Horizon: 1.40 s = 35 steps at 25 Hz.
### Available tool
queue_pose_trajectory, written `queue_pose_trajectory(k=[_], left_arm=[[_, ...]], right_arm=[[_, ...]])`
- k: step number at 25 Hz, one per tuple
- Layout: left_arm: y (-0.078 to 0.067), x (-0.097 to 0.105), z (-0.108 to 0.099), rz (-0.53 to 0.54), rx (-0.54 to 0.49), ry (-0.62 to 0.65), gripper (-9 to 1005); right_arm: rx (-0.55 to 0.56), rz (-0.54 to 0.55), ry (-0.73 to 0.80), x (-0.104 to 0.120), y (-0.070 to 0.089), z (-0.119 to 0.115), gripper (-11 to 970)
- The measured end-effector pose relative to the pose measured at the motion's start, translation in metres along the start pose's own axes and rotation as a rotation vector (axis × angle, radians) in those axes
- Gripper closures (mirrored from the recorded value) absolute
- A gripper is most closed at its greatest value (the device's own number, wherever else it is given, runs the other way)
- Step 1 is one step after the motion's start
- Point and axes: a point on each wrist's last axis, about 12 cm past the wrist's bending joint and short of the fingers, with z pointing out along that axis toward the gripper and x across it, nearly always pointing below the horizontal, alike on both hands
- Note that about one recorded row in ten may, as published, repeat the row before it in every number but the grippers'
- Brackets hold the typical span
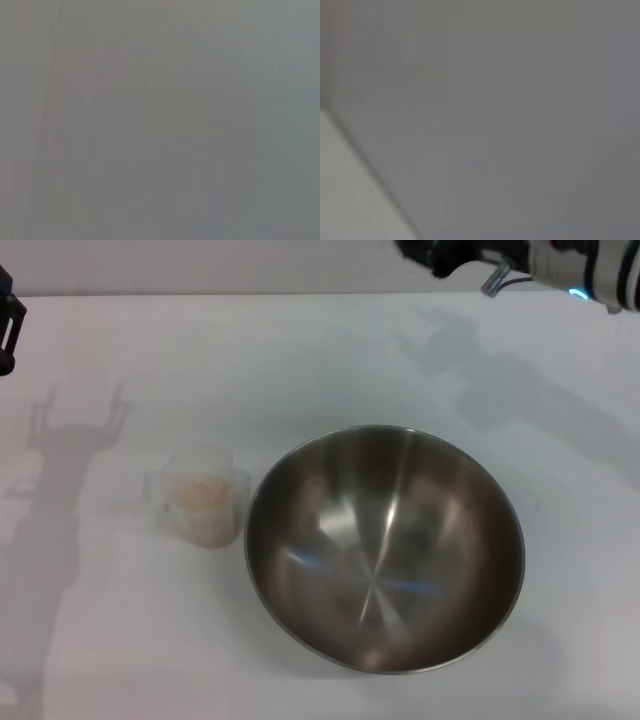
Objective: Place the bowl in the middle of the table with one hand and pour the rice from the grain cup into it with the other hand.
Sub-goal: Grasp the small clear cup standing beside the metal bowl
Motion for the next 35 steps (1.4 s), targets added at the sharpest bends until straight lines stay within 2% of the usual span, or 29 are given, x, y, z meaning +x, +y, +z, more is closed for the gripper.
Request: queue_pose_trajectory(k=[3, 6, 11, 17, 23, 30, 35], left_arm=[[0.001, 0.000, -0.001, 0.002, -0.001, 0.004, 167], [0.001, 0.001, -0.002, 0.002, 0.000, 0.006, 167], [0.002, 0.001, -0.003, 0.004, -0.002, 0.008, 167], [0.002, 0.001, -0.004, 0.005, -0.002, 0.012, 167], [0.001, 0.004, -0.006, 0.009, 0.008, 0.030, 167], [-0.004, 0.007, -0.032, 0.017, 0.077, 0.068, 167], [-0.008, 0.006, -0.061, 0.011, 0.132, 0.073, 167]], right_arm=[[0.093, 0.007, -0.028, 0.014, 0.004, -0.003, 503], [0.137, 0.042, -0.068, 0.027, 0.008, -0.009, 505], [0.174, 0.126, -0.156, 0.048, 0.012, -0.020, 506], [0.196, 0.159, -0.224, 0.081, 0.018, -0.036, 506], [0.278, 0.239, -0.252, 0.114, 0.020, -0.056, 506], [0.400, 0.344, -0.234, 0.142, 0.012, -0.076, 506], [0.449, 0.331, -0.228, 0.146, 0.005, -0.080, 506]])
